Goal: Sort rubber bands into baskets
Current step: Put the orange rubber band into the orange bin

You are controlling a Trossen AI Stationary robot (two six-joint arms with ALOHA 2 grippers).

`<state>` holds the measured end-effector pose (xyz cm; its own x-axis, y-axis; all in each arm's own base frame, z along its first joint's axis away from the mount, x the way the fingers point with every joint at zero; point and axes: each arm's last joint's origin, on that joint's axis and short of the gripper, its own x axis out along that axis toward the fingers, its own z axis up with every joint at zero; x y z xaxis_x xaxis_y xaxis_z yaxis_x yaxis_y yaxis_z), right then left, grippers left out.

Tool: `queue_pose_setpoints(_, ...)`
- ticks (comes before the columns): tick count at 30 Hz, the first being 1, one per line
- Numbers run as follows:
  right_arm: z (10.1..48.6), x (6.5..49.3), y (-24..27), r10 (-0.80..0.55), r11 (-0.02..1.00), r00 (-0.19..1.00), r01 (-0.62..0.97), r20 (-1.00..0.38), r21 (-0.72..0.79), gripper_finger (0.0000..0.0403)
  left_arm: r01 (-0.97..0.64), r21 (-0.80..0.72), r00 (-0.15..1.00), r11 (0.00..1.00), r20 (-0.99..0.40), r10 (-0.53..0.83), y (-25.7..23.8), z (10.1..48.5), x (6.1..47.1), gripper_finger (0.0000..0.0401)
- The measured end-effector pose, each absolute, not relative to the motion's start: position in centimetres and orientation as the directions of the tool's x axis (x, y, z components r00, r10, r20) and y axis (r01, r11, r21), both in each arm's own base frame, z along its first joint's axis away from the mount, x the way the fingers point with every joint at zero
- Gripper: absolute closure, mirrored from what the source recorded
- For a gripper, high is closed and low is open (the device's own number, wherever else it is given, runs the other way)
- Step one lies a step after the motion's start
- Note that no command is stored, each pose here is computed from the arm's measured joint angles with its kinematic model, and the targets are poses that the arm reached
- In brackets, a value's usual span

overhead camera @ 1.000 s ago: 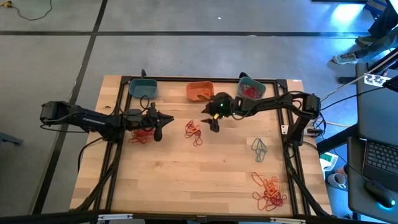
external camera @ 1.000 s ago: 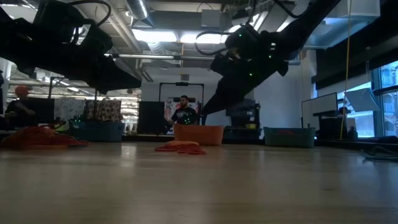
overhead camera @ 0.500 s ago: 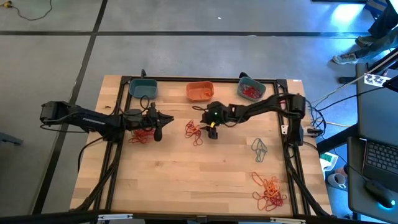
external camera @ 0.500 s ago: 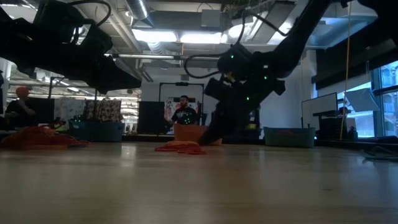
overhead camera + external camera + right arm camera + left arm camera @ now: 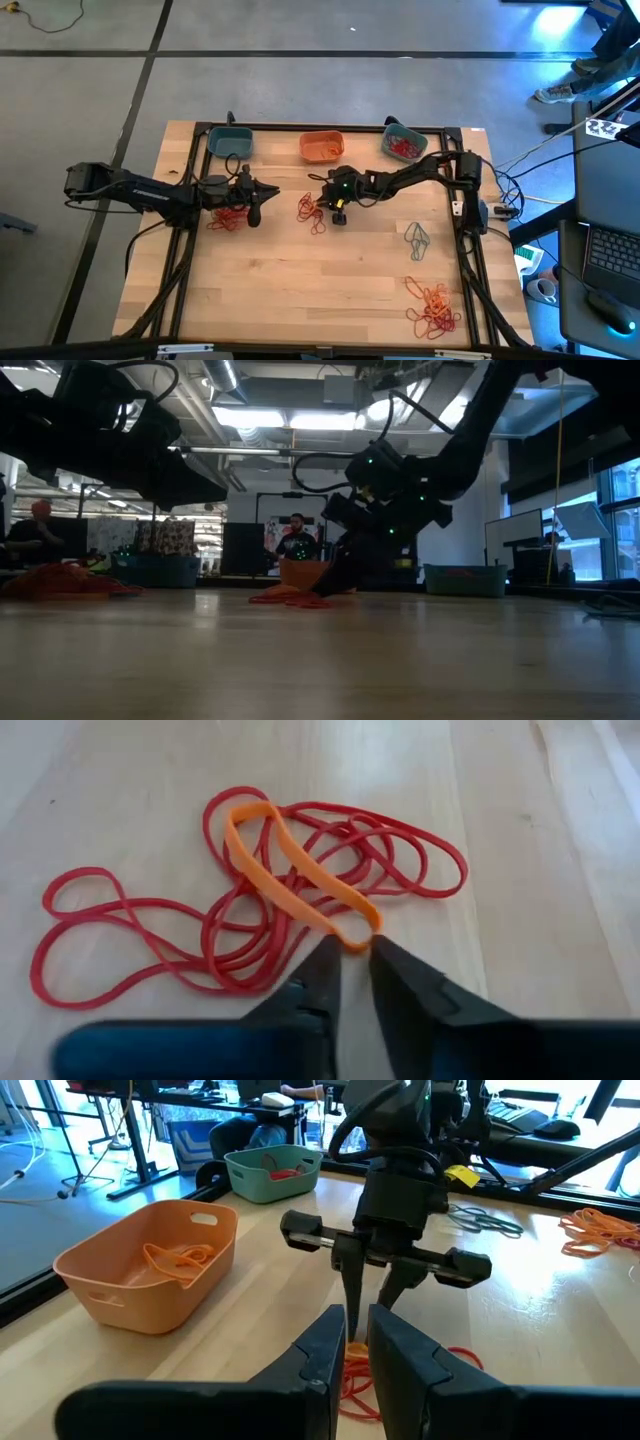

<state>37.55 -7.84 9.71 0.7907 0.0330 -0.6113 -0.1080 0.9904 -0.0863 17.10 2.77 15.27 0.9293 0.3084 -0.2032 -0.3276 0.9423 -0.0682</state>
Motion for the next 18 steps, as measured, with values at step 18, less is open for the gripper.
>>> queue_pose_setpoints(18,10.70,37.34,-8.13,-0.145,0.977,0.773,0.012,-0.617,-0.214,0.0400,-0.328,-0.067,0.928,0.942,-0.207,0.308,2.77,15.23,17.09,0.0356)
